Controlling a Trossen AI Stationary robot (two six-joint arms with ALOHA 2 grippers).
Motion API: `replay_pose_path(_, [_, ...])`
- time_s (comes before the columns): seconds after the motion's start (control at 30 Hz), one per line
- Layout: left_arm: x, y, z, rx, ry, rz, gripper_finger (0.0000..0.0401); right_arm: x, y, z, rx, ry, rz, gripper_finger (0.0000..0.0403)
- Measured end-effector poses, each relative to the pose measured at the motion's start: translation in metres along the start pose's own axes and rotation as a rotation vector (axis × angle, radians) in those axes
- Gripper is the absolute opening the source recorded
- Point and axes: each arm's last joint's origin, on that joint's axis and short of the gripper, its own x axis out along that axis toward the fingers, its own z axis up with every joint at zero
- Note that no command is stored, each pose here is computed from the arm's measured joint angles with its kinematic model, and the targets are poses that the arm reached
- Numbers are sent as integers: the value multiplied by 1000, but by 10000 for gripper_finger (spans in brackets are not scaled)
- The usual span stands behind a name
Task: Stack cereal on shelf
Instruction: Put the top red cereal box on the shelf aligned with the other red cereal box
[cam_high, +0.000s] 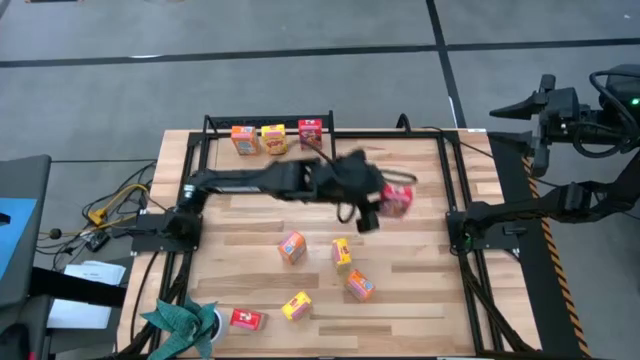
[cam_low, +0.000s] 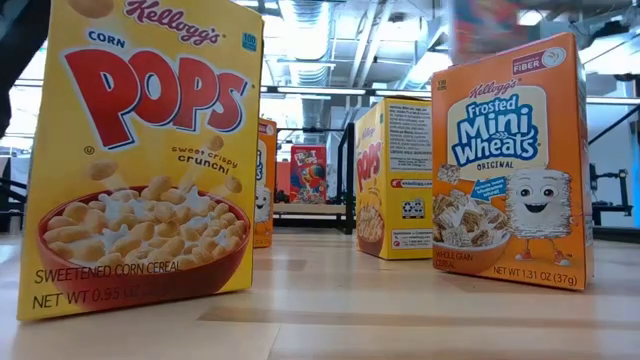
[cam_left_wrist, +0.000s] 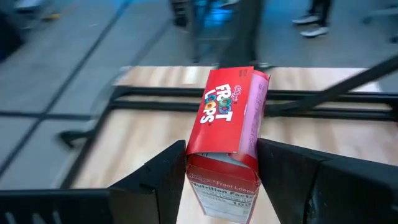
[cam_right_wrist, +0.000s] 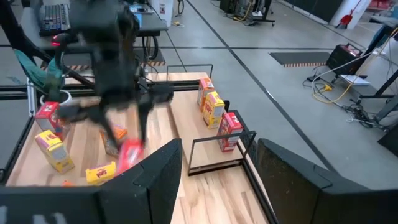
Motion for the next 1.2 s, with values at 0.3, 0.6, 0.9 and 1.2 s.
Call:
replay_pose_path(0.3, [-85,69,18,-20,104,250,174,-5,1,-2,-27,-10,-3,232])
replay_pose_path(0.6, [-156,120,10,-35,206,362,173,-4,1,-1,-38,-10,-2,232])
replay_pose_path(0.9, [-167,144,-58,-24,98,371,173,-3,1,-1,-34,-9,-6,232])
replay_pose_path(1.2, [-125,155,-148,-76,-148,346,173,0,-1,1,-34,-13,-11,232])
